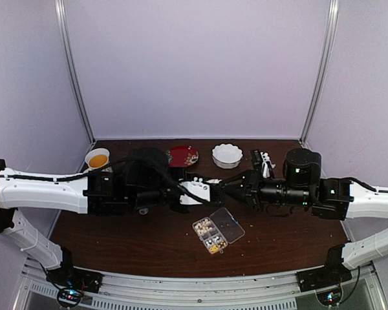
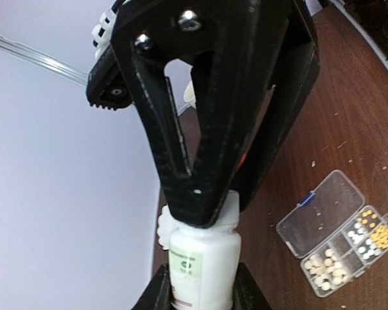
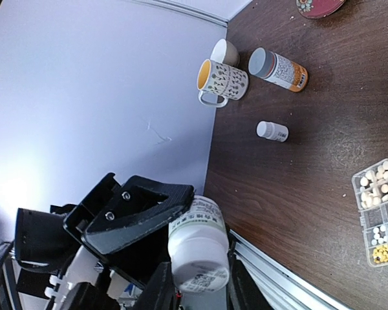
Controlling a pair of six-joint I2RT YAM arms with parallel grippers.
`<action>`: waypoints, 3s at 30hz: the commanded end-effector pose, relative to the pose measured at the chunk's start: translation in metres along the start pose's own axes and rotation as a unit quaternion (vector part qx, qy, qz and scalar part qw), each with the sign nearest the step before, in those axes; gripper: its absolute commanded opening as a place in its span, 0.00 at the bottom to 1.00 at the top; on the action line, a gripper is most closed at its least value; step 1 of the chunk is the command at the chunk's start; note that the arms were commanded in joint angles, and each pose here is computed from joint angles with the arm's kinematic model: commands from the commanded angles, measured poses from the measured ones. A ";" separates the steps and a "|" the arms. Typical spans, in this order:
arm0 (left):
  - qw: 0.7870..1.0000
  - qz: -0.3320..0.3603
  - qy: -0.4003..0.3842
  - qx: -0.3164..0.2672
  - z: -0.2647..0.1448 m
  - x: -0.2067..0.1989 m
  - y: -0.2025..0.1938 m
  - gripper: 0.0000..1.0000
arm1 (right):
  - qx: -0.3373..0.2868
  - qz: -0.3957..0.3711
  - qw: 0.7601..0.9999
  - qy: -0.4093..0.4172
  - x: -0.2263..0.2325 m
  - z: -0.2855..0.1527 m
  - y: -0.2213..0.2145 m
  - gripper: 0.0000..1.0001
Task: Sort the pills into containers
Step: Screw the lid of the pill bottle onto the pill bottle, then pass from the left arm to the right
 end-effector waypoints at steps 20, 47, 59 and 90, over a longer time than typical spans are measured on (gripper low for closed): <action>0.998 0.044 0.036 -0.020 0.009 -0.003 0.011 0.00 | -0.117 0.029 0.990 0.072 0.024 -0.061 0.031 0.63; 0.908 -0.242 -0.341 -0.039 -0.040 -0.010 0.041 0.00 | 0.007 -0.787 0.604 0.124 0.068 -0.070 -0.018 0.60; 0.910 -0.240 -0.336 -0.046 -0.041 -0.008 0.042 0.00 | 0.050 -0.797 0.587 0.134 0.069 -0.050 -0.033 0.56; 0.908 -0.242 -0.337 -0.056 -0.040 -0.010 0.041 0.00 | 0.065 -0.798 0.590 0.102 0.067 -0.031 -0.037 0.28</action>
Point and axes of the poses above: each gripper's point midway between its finger pads, its own z axis out along the fingers, its own x axis along the line the jaws close on, y = z × x, the point moved 8 cm from there along -z, back along the fingers, and after that the axes turned 11 degrees about -z, right-handed, at the moved point
